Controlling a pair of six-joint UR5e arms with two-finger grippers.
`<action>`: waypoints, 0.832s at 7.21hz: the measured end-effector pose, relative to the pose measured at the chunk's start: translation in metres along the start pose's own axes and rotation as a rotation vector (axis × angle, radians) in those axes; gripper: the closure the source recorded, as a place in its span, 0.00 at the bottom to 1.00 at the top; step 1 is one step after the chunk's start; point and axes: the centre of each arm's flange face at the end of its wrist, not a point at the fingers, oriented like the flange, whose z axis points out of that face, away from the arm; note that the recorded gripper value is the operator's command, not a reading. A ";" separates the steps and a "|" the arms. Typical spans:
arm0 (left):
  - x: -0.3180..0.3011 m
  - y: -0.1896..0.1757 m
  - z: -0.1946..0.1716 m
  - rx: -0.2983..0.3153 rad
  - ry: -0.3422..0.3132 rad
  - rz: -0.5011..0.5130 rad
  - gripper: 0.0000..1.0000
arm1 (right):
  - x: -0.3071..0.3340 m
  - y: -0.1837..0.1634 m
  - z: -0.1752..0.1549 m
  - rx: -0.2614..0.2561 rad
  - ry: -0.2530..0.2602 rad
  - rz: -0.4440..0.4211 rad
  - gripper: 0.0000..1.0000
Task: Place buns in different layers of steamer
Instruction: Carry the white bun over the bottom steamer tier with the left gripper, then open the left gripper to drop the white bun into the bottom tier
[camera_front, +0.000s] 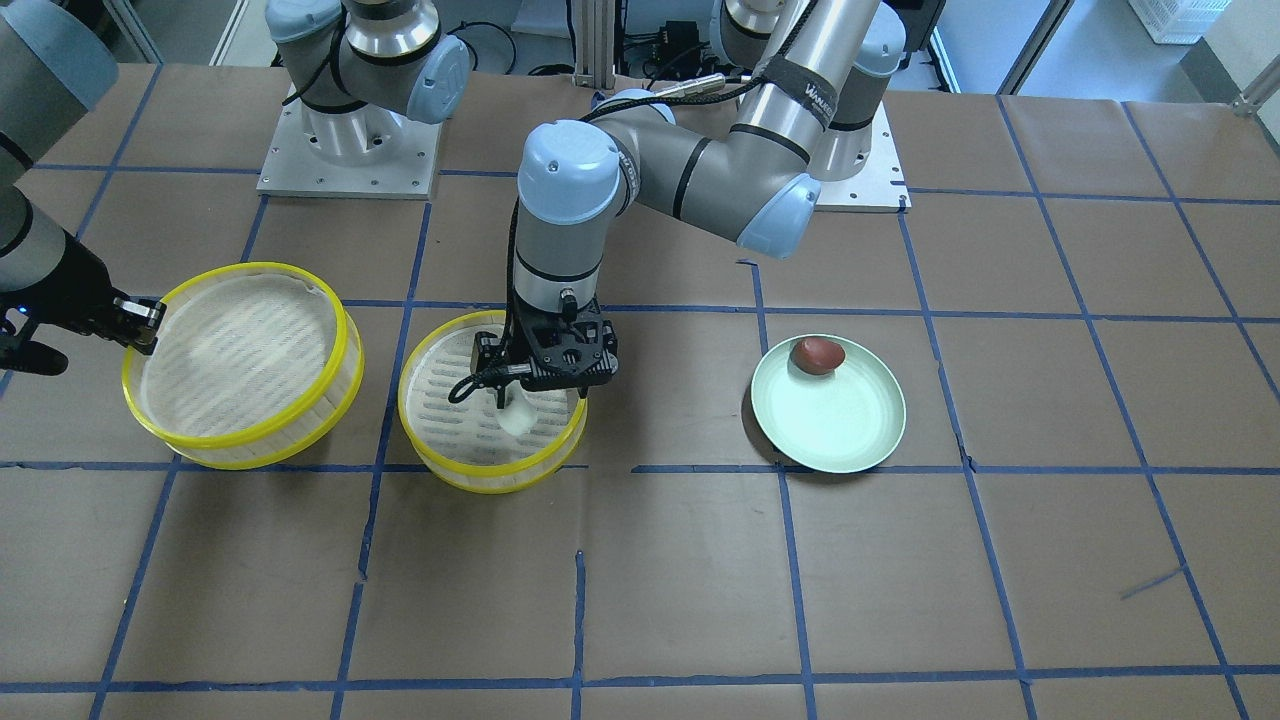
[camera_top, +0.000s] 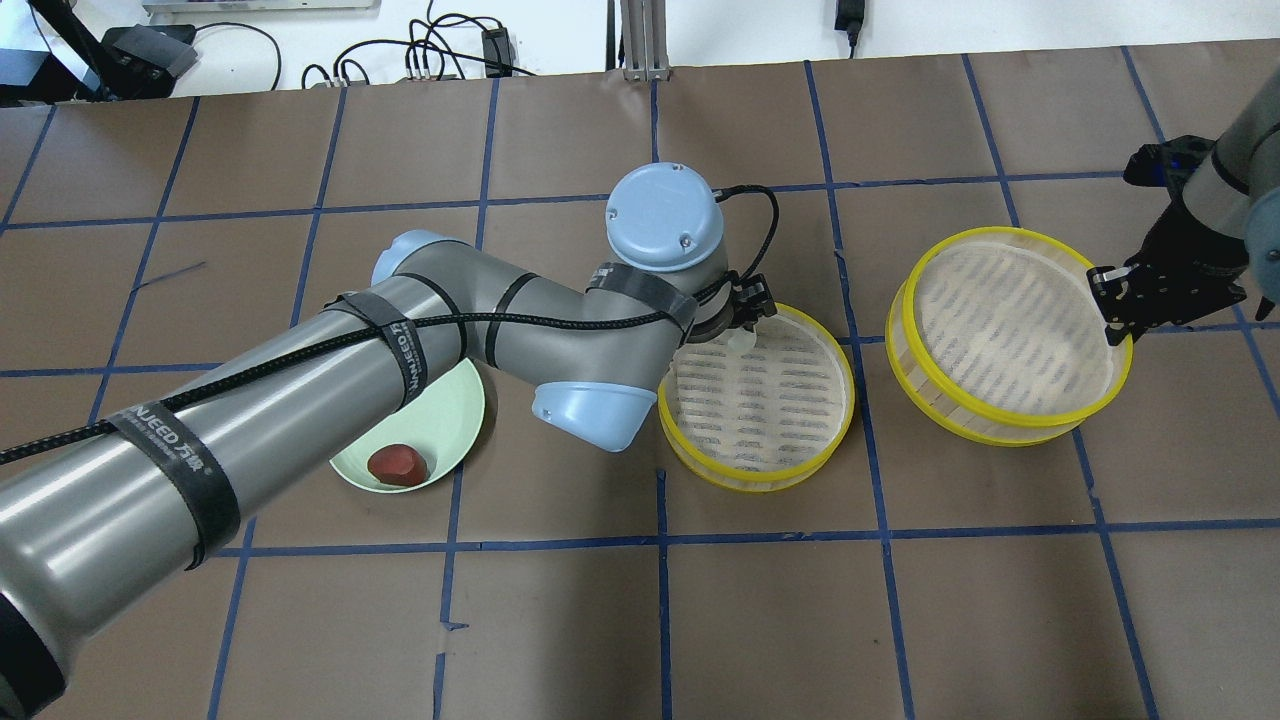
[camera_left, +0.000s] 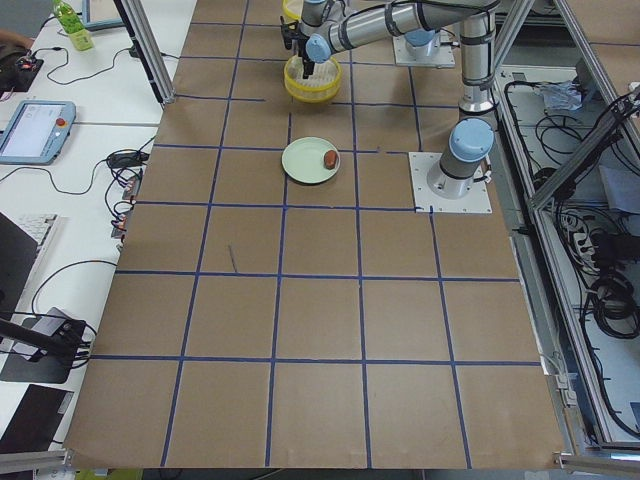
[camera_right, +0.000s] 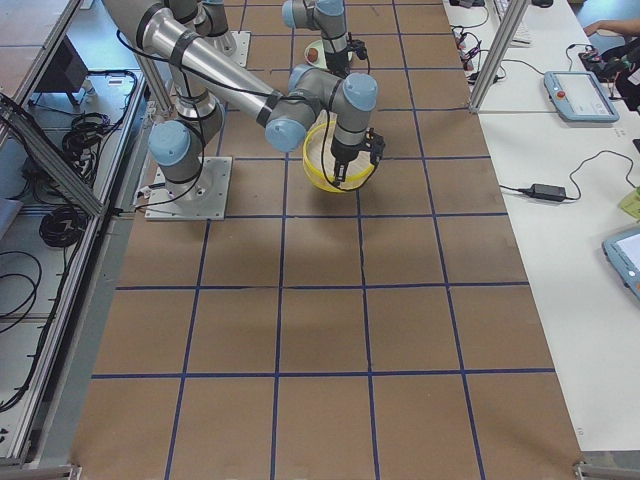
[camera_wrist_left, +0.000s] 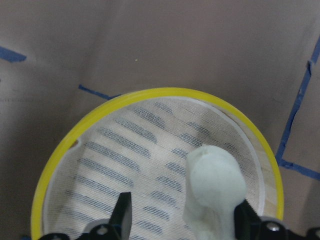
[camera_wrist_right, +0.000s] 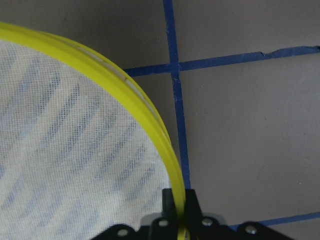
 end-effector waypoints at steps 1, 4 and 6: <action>-0.005 -0.003 0.002 -0.004 -0.011 0.007 0.00 | -0.001 0.000 0.000 0.000 0.000 -0.001 0.92; -0.017 -0.017 -0.004 0.000 -0.014 0.031 0.00 | -0.006 0.000 -0.001 0.003 -0.003 -0.006 0.93; -0.092 -0.074 -0.042 -0.042 -0.063 0.124 0.00 | -0.049 -0.001 -0.008 0.014 0.001 -0.035 0.93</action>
